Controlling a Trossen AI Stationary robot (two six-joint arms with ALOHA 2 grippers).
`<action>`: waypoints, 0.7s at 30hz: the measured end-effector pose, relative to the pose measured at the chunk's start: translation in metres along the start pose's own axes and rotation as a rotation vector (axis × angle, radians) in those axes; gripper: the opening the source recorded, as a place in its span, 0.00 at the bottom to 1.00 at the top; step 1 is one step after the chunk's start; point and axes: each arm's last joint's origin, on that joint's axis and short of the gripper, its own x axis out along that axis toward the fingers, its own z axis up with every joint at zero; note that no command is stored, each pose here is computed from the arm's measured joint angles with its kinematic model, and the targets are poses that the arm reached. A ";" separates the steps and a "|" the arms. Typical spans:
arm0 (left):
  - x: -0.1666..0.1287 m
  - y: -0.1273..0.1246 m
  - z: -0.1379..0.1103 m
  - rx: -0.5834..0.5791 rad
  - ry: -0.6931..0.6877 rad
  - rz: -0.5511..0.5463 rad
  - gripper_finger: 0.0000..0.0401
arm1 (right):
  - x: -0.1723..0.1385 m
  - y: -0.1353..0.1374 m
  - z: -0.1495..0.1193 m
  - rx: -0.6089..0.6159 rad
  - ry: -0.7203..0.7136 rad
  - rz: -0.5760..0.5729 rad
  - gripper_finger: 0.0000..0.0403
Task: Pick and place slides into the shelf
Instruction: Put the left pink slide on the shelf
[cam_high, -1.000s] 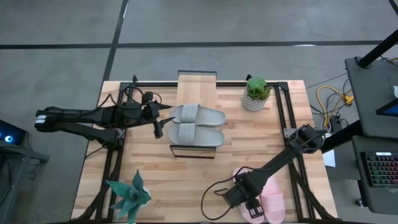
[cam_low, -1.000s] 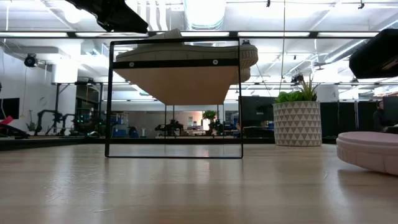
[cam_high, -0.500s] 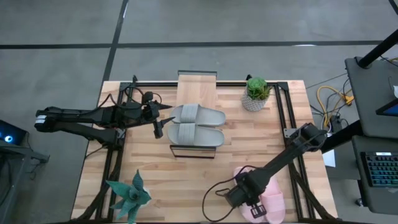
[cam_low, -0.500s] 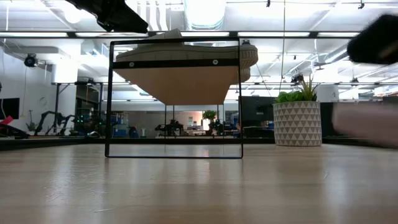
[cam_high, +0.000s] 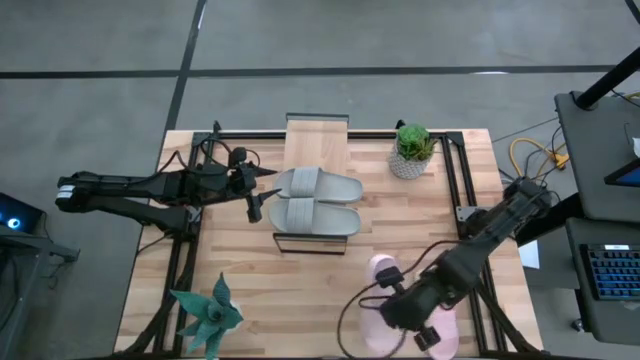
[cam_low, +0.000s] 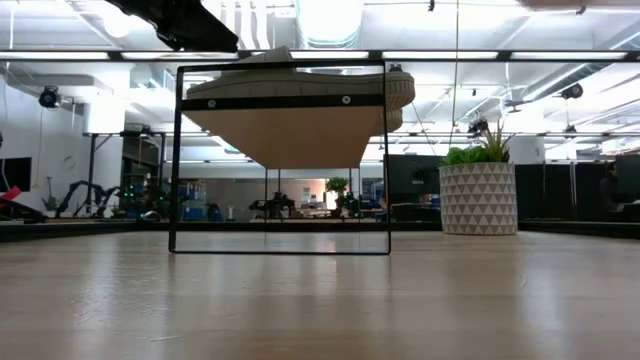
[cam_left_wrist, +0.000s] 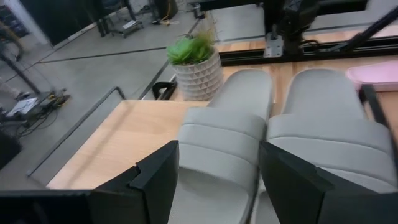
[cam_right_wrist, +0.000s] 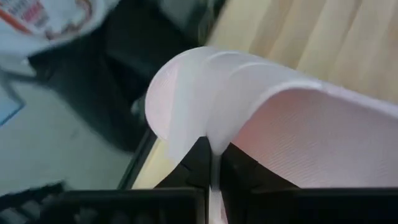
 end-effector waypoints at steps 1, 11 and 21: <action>0.000 -0.001 0.001 0.009 -0.011 -0.022 0.51 | -0.006 0.003 0.002 -0.050 -0.050 -0.011 0.03; -0.002 -0.019 0.031 0.362 -0.514 -0.565 0.51 | -0.018 0.009 0.021 -0.565 -0.320 -0.048 0.03; 0.036 -0.061 0.029 0.699 -0.713 -0.631 0.51 | -0.005 -0.005 0.024 -0.664 -0.343 -0.015 0.03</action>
